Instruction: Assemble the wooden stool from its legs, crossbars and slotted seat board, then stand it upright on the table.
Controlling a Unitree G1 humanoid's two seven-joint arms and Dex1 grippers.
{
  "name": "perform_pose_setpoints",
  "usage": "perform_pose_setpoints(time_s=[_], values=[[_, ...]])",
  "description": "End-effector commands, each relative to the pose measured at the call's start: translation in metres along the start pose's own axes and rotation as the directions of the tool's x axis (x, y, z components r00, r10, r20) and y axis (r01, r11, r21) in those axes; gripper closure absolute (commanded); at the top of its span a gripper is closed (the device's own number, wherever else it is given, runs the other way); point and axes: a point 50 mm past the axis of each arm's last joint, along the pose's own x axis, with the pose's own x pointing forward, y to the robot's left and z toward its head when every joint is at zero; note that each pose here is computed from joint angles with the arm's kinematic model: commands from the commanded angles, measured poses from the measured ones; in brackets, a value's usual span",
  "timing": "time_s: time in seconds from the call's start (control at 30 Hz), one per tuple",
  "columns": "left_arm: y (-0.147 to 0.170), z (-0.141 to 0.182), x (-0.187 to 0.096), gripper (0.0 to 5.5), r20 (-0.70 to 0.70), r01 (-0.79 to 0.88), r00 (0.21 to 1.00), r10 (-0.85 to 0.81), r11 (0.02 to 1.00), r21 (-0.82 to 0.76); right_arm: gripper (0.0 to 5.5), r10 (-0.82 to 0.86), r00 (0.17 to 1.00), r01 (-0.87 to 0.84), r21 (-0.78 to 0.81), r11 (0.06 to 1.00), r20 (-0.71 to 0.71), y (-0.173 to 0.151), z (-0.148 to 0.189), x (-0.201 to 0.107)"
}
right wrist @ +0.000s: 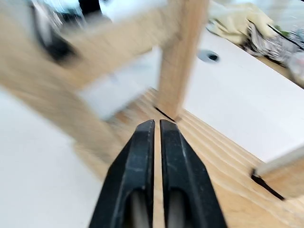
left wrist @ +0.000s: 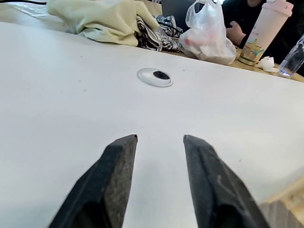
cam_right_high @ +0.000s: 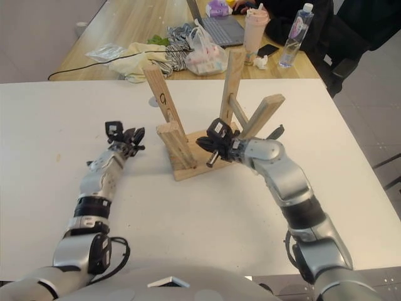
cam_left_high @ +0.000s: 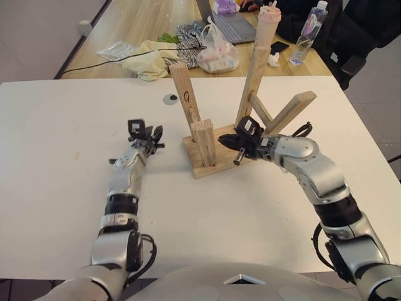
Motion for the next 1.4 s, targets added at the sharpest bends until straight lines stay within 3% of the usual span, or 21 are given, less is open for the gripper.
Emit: perform_pose_setpoints(time_s=[0.03, 0.2, 0.3, 0.5, 0.67, 1.0, 1.33, 1.4], values=[[0.000, 0.000, -0.041, 3.13, -0.038, 0.193, 0.981, -0.191, 0.977, 0.088, 4.59, 0.084, 0.991, -0.068, 0.149, 0.986, -0.101, -0.005, -0.027, -0.047], [-0.011, 0.008, -0.068, 2.32, -0.109, 0.417, 0.908, -0.405, 0.898, 0.139, 3.72, 0.040, 0.986, -0.005, 0.214, 0.977, -0.160, -0.025, -0.044, -0.076], [-0.025, 0.010, -0.064, 1.95, -0.165, 0.512, 0.857, -0.488, 0.842, 0.169, 3.17, -0.136, 0.967, 0.176, 0.177, 0.968, -0.216, -0.054, -0.067, -0.084], [-0.036, 0.011, -0.067, 1.95, -0.279, 0.657, 0.746, -0.605, 0.737, 0.159, 3.17, -0.221, 0.952, 0.247, 0.104, 0.963, -0.214, -0.070, -0.092, -0.072], [-0.042, 0.012, -0.064, 1.95, -0.344, 0.738, 0.657, -0.670, 0.665, 0.115, 3.17, -0.171, 0.985, 0.173, 0.069, 0.982, -0.036, -0.066, -0.084, -0.051], [-0.016, 0.030, -0.059, 1.95, -0.447, 0.758, 0.627, -0.638, 0.631, 0.164, 3.17, 0.130, 0.989, -0.127, 0.056, 0.990, -0.066, -0.012, -0.103, -0.031], [0.000, 0.028, -0.057, 1.95, -0.475, 0.767, 0.614, -0.630, 0.618, 0.173, 3.17, -0.027, 0.995, 0.029, 0.019, 0.999, -0.101, -0.042, -0.099, -0.035], [-0.001, 0.024, -0.055, 2.21, -0.467, 0.769, 0.610, -0.640, 0.620, 0.156, 3.13, -0.054, 0.995, 0.055, 0.015, 0.998, -0.079, -0.053, -0.090, -0.037]])
